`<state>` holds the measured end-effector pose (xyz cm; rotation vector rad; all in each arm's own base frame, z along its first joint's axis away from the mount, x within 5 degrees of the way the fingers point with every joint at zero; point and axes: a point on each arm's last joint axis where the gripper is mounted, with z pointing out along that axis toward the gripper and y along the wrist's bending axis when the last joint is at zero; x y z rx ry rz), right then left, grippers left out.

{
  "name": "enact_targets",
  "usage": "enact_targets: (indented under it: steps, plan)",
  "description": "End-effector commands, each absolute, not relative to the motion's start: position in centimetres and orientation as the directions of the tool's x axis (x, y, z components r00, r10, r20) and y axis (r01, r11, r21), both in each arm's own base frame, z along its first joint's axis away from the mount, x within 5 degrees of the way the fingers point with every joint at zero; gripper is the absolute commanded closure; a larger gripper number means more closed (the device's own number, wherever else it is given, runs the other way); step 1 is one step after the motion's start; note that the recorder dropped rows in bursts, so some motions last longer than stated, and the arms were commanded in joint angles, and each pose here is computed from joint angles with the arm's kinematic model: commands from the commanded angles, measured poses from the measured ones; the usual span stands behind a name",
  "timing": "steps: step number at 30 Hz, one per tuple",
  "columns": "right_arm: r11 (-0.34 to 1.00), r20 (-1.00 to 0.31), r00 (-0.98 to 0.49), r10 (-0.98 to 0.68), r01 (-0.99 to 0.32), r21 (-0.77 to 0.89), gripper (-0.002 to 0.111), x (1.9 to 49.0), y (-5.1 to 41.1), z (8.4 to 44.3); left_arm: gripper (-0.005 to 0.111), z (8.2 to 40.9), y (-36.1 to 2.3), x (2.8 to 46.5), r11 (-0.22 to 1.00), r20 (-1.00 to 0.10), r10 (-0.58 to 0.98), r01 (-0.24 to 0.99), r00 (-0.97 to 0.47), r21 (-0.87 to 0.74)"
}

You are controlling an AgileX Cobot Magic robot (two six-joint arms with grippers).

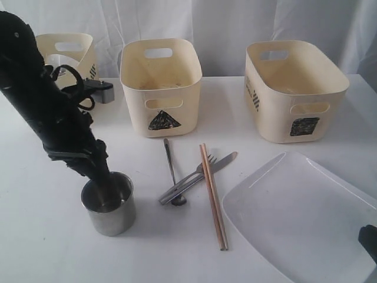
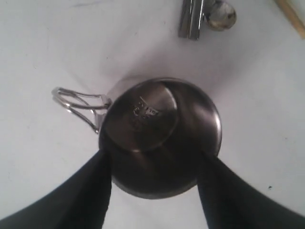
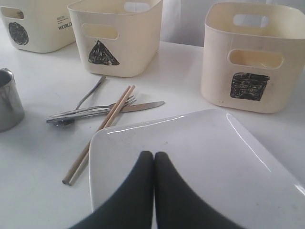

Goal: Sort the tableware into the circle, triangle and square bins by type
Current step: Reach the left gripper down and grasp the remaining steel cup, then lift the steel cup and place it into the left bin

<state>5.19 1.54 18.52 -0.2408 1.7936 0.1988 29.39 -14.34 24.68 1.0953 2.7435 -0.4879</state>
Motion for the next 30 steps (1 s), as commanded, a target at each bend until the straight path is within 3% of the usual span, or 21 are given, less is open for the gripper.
enact_targets:
  steps: [1,16,18,22,24,27,30]
  plan:
    - [0.963,-0.975,-0.217,-0.053,-0.270,0.007,0.108,5.2,1.6,18.5,0.048,23.6,-13.9,28.7,0.692,-0.208,0.656,0.688,-0.726,-0.217]
    - [0.963,-0.975,-0.217,-0.053,-0.270,0.007,0.108,5.2,1.6,18.5,0.051,18.9,-14.0,29.9,0.728,-0.232,0.623,0.662,-0.747,-0.179]
    - [0.963,-0.975,-0.217,-0.053,-0.270,0.007,0.108,5.2,1.6,18.5,0.060,18.3,-14.1,30.2,0.739,-0.231,0.611,0.650,-0.757,-0.178]
    - [0.963,-0.975,-0.217,-0.053,-0.270,0.007,0.108,5.2,1.6,18.5,0.092,17.6,-14.1,30.4,0.740,-0.215,0.614,0.649,-0.759,-0.178]
    - [0.963,-0.975,-0.217,-0.053,-0.270,0.007,0.108,5.2,1.6,18.5,0.107,18.2,-13.9,30.5,0.725,-0.217,0.640,0.673,-0.737,-0.148]
    - [0.963,-0.975,-0.217,-0.053,-0.270,0.007,0.108,5.2,1.6,18.5,0.107,21.1,-13.4,30.9,0.691,-0.239,0.690,0.720,-0.683,-0.060]
    - [0.963,-0.975,-0.217,-0.053,-0.270,0.007,0.108,5.2,1.6,18.5,0.107,26.4,-12.3,31.8,0.705,-0.354,0.684,0.703,-0.638,0.093]
